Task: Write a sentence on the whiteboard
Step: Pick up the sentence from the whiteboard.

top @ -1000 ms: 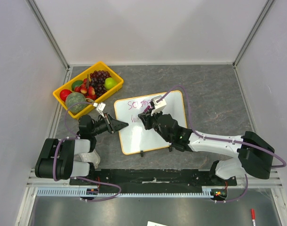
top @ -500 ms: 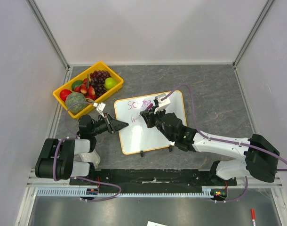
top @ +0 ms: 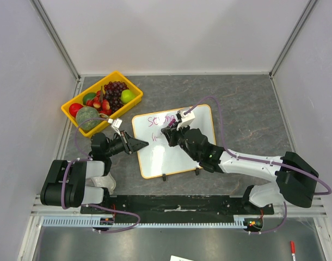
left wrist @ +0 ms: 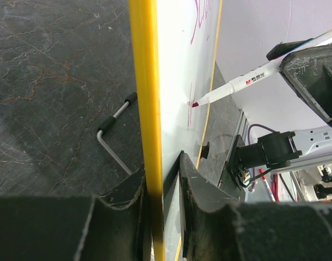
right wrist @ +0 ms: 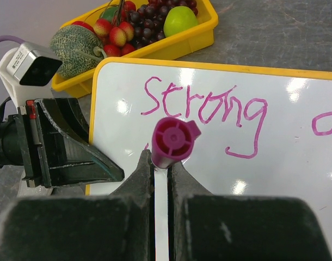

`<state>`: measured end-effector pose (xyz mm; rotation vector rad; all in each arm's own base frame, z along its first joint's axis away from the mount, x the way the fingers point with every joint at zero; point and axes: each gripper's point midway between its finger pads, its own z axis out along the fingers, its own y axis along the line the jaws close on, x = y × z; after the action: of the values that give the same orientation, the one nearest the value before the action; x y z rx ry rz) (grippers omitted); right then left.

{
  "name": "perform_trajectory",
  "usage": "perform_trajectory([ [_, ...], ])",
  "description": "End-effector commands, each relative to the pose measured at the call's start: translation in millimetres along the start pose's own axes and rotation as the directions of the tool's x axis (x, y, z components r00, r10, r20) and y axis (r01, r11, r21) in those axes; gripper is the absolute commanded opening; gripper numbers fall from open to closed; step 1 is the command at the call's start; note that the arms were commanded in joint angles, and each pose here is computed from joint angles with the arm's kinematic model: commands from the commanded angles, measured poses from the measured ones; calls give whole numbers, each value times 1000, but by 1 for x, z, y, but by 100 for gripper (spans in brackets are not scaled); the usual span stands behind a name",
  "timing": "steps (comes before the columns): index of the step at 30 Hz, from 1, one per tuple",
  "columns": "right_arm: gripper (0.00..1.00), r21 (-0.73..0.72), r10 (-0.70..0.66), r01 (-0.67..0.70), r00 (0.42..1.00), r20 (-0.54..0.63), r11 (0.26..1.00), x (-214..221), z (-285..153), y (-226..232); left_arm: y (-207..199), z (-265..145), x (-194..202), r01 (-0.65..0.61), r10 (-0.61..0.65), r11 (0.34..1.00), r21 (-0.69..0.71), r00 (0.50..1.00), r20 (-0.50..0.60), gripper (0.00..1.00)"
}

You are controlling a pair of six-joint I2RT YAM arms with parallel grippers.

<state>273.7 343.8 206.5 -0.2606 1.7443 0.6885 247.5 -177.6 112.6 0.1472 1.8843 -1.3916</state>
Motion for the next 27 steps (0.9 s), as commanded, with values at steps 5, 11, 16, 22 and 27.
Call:
perform_trajectory([
  [5, 0, 17, 24, -25, 999, 35, 1000, -12, 4, -1, 7, 3, -4, -74, 74, 997, -18, 997, 6, 2],
  [11, 0, 77, 16, -19, 999, 31, 997, -10, 1, -18, 7, 3, -3, -71, 71, 997, -18, 997, 5, 2],
  [16, 0, 109, 15, -18, 999, 32, 994, -12, -1, -29, 8, 3, -3, -73, 73, 997, -18, 997, 5, 2],
  [22, 0, 118, 24, -30, 998, 52, 993, -22, 1, -32, 8, 3, -4, -72, 73, 997, -20, 997, 7, 2],
  [27, 0, 85, 31, -36, 998, 59, 996, -27, 5, -24, 8, 3, -3, -71, 72, 997, -19, 997, 5, 2],
])
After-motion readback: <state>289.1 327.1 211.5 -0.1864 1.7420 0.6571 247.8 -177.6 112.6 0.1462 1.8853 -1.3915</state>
